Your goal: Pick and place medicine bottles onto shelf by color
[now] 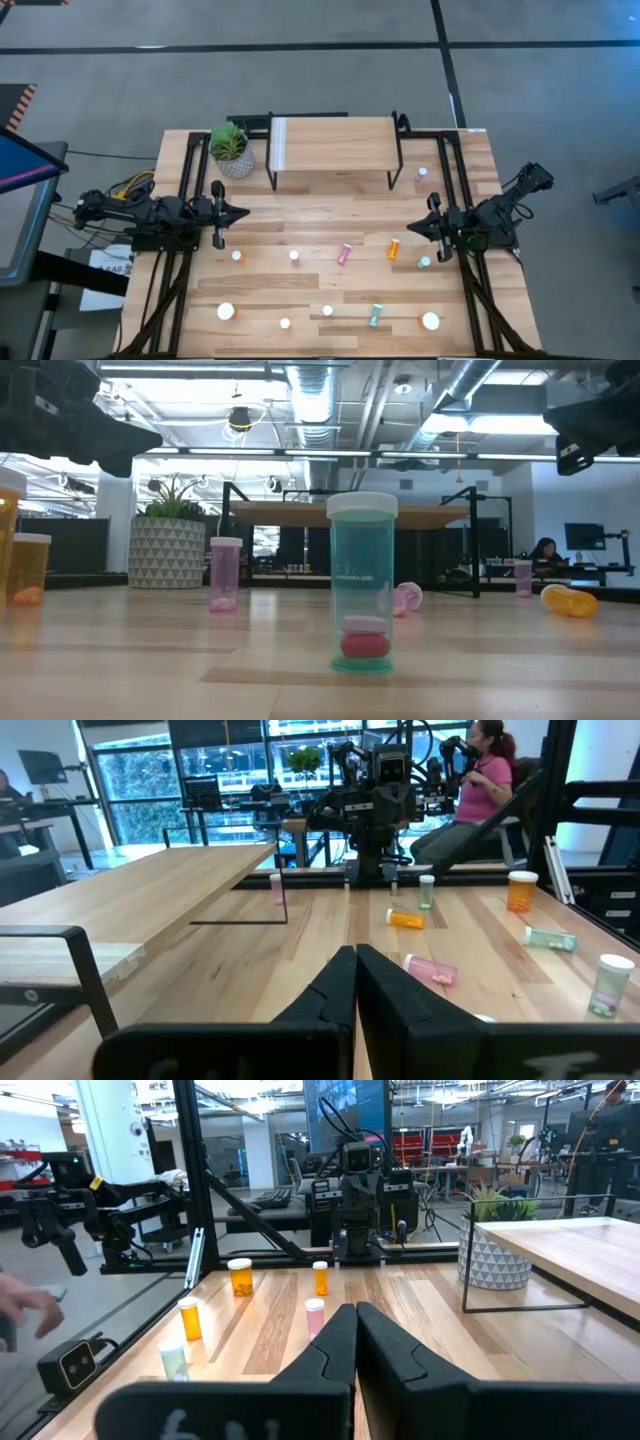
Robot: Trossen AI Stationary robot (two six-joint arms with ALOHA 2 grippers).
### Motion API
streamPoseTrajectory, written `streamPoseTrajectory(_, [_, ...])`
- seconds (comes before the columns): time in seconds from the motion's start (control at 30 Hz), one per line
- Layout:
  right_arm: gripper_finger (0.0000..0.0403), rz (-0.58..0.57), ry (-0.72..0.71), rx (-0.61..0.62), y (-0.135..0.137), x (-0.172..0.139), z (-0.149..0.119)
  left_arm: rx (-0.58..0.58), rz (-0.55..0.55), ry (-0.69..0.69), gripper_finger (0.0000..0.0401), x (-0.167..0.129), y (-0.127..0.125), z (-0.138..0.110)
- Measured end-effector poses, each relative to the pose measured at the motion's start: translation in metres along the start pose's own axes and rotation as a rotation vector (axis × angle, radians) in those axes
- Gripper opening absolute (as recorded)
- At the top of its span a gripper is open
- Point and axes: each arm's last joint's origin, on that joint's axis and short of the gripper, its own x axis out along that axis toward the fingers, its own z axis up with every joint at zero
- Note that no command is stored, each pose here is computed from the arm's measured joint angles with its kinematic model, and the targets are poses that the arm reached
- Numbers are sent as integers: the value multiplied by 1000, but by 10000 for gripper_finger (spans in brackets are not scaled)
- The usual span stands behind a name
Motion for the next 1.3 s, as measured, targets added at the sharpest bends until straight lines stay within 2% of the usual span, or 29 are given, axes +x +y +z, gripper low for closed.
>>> streamPoseTrajectory(1.17, [27, 0, 0, 0, 0, 0, 0, 14, 1, -16, 0, 0, 0, 2])
streamPoseTrajectory(1.3, [27, 0, 0, 0, 0, 0, 0, -49, 0, -32, 0, 0, 0, 3])
